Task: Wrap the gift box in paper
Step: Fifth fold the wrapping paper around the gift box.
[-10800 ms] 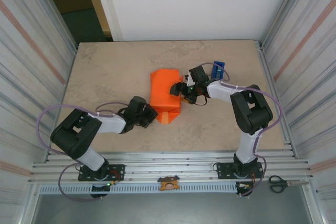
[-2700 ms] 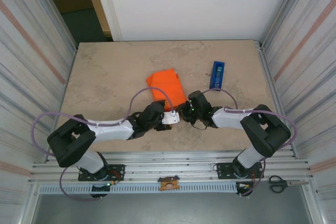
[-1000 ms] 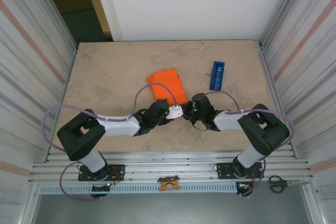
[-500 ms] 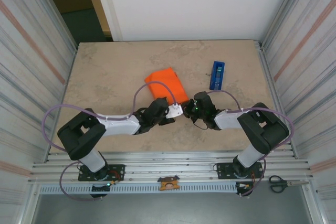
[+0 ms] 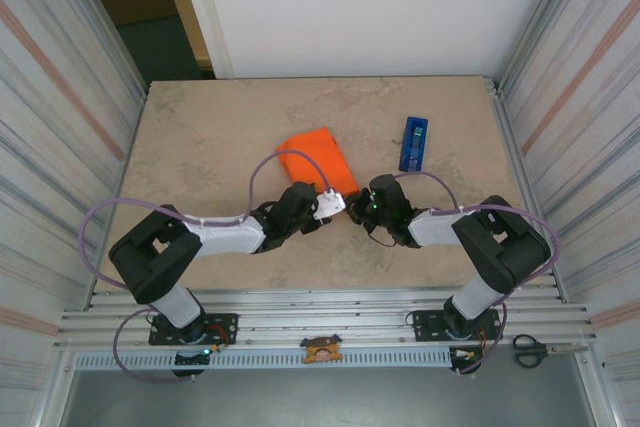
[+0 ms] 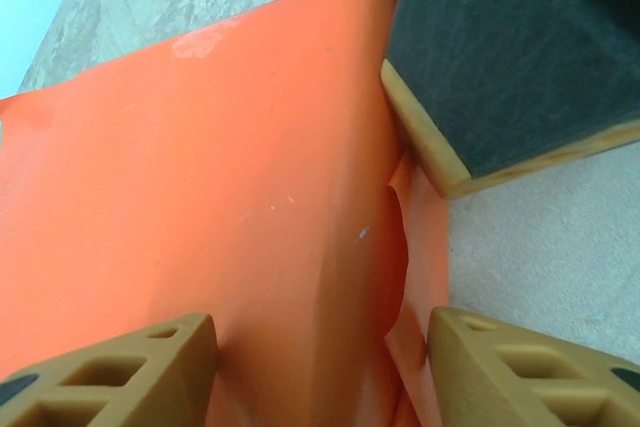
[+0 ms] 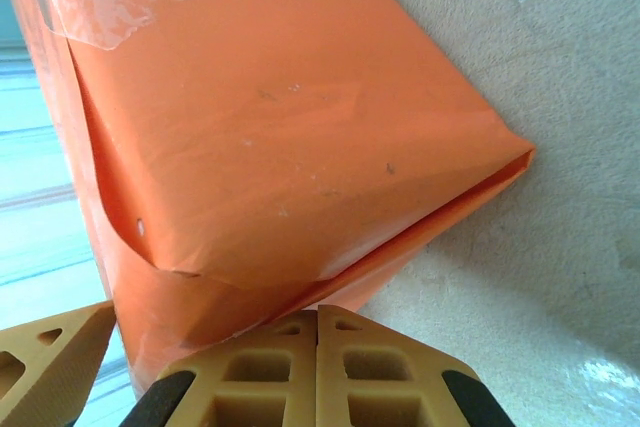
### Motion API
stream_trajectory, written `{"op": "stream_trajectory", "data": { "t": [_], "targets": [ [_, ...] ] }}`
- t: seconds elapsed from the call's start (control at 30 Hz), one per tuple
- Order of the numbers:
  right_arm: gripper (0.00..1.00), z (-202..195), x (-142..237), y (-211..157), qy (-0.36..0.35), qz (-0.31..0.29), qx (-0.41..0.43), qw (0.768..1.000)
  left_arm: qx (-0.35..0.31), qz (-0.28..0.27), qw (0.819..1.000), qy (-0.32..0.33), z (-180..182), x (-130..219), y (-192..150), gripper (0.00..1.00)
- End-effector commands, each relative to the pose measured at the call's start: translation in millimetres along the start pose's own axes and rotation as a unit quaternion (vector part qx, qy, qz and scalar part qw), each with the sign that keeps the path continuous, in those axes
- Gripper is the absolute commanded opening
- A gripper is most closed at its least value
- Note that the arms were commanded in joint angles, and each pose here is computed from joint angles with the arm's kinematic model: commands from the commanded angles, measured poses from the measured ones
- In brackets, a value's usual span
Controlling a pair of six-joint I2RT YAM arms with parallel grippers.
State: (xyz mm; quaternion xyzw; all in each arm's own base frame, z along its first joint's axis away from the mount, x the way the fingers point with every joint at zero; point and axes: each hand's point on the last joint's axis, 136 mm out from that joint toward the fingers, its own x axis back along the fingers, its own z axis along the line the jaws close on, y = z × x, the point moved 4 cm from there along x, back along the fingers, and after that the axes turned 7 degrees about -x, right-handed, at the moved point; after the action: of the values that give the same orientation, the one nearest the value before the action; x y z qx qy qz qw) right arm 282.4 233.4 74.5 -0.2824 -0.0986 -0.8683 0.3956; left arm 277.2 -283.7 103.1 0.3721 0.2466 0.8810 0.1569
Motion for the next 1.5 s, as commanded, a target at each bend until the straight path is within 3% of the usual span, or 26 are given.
{"op": "stream_trajectory", "data": {
  "t": [0.0,0.3,0.57,1.0,1.2,1.47],
  "targets": [
    [0.07,2,-2,2,0.003,0.000,-0.008,1.000,0.015,0.025,0.999,-0.024,-12,-9,-13,0.55],
    [0.09,2,7,7,-0.007,-0.007,-0.002,1.000,0.031,0.033,0.998,-0.036,-18,-12,-18,0.51],
    [0.11,-1,37,28,-0.042,-0.039,0.029,0.998,0.049,0.055,0.996,-0.054,-27,-15,-26,0.51],
    [0.14,9,93,97,-0.067,-0.068,0.062,0.994,0.075,0.076,0.993,-0.056,-31,-17,-35,0.49],
    [0.18,21,117,139,-0.112,-0.097,0.100,0.984,0.077,0.081,0.992,-0.051,-30,-14,-38,0.48],
    [0.27,24,122,195,-0.111,-0.100,0.081,0.985,0.080,0.081,0.992,-0.051,-31,-15,-37,0.48]
  ]
}}
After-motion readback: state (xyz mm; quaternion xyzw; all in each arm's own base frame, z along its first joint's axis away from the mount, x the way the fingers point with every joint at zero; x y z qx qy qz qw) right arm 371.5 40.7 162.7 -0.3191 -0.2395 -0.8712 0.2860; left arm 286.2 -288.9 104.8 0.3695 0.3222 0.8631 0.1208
